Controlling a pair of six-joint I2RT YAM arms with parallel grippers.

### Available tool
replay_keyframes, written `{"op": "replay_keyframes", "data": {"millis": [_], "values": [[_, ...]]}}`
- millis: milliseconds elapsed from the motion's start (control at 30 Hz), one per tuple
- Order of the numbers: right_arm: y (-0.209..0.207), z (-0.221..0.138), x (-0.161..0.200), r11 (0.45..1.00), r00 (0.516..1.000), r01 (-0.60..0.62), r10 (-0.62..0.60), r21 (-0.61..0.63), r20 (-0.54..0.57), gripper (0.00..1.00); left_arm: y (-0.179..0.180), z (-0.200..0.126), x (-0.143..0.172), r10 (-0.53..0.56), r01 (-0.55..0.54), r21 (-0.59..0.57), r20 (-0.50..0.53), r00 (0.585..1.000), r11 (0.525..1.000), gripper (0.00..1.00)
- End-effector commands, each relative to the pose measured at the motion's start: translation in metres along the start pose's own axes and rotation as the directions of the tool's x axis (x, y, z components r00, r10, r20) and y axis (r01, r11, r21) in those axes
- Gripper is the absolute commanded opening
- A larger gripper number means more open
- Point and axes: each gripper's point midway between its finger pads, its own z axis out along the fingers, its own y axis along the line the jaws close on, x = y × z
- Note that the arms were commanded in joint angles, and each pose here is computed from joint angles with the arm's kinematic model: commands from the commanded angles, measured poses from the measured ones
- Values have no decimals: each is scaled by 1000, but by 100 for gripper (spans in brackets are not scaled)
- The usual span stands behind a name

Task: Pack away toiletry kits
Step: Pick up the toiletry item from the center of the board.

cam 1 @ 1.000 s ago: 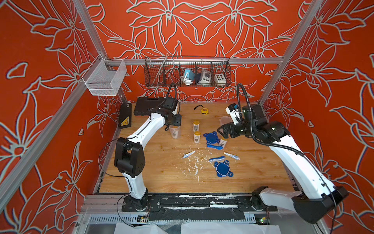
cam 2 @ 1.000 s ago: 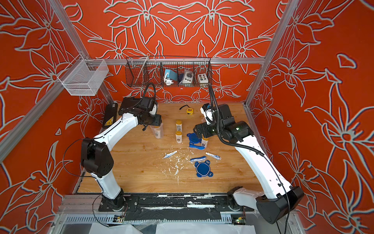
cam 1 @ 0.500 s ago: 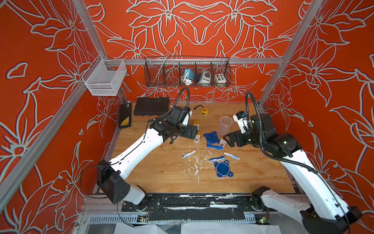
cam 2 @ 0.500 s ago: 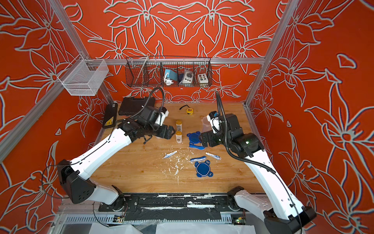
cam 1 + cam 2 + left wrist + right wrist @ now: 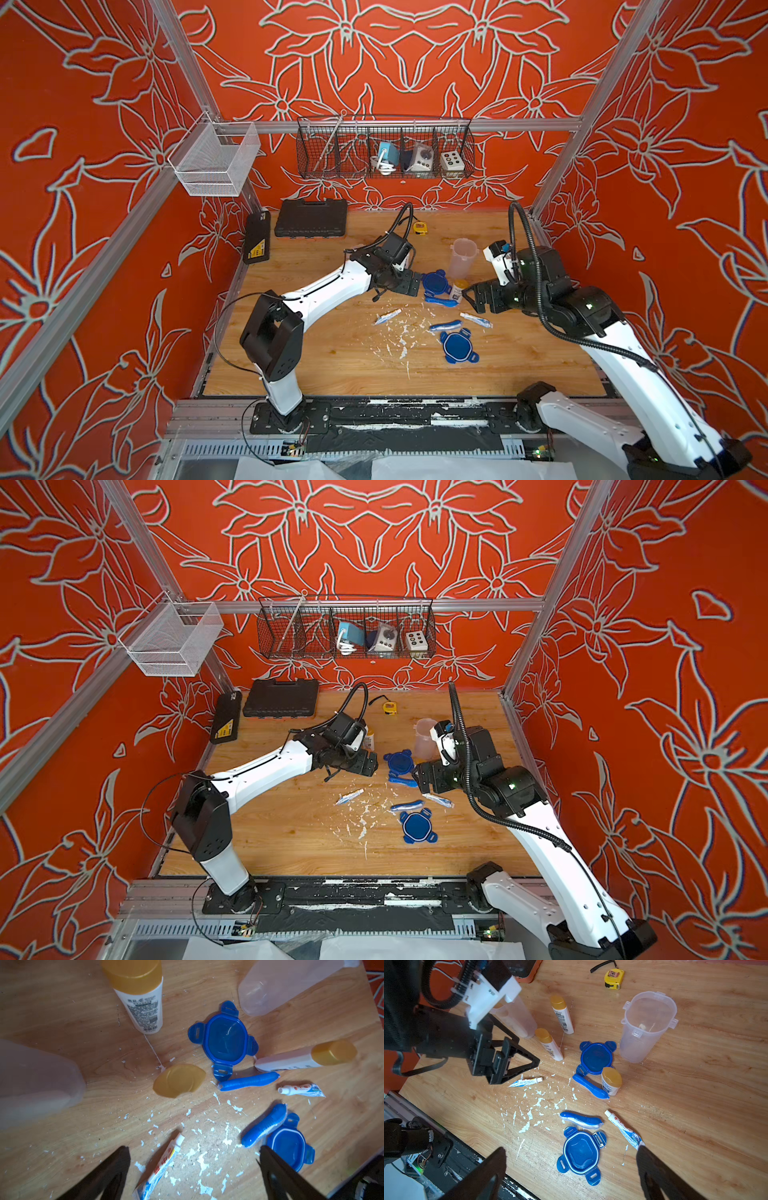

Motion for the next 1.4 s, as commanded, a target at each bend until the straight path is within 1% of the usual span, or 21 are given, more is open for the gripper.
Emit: {"op": "replay_keyframes", "data": {"millis": [0, 167, 400, 533, 733, 933, 967, 1033, 1100, 1167, 1267, 1367], "values": [[-5, -1, 3, 1000, 1000, -23, 23, 20, -1, 98, -5, 8, -17, -11, 12, -20, 52, 999, 1000, 95], [-2, 2, 0, 1000, 1000, -27, 27, 0, 0, 98, -2, 25, -27, -18, 24, -73, 77, 997, 997, 91], [-3, 3, -3, 1000, 1000, -21, 21, 6, 6, 98, 3, 43, -27, 9, -4, -114, 46, 999, 993, 73], [-3, 4, -6, 1000, 1000, -22, 22, 7, 9, 98, 6, 50, -27, 14, -8, -132, 42, 999, 991, 66], [-3, 4, -5, 1000, 1000, -29, 29, 2, 10, 98, 8, 56, -33, 39, -32, -161, 41, 998, 987, 50], [-5, 3, -4, 999, 999, -31, 31, 11, 19, 98, 6, 47, -32, 48, -43, -149, 35, 998, 988, 31], [-5, 3, -5, 1000, 999, -28, 28, 11, 21, 98, 4, 41, -33, 51, -45, -140, 38, 998, 989, 27], [-4, 2, -7, 1000, 1000, -19, 19, 11, 23, 98, 0, 24, -38, 56, -49, -123, 54, 997, 991, 23], [-5, 2, -9, 1000, 1000, -9, 8, 18, 20, 98, -7, -3, -46, 69, -61, -95, 84, 994, 994, 20], [-10, 4, -9, 999, 1000, -8, 8, 48, 5, 98, -11, -38, -55, 86, -75, -87, 122, 989, 993, 18], [-13, 8, -13, 998, 1000, 3, -1, 65, -20, 98, -7, -92, -73, 89, -70, -100, 200, 976, 992, 17], [-8, 10, -27, 999, 1000, 6, -6, 43, -7, 98, 11, -129, -87, 66, -36, -125, 246, 967, 991, 15]]}}
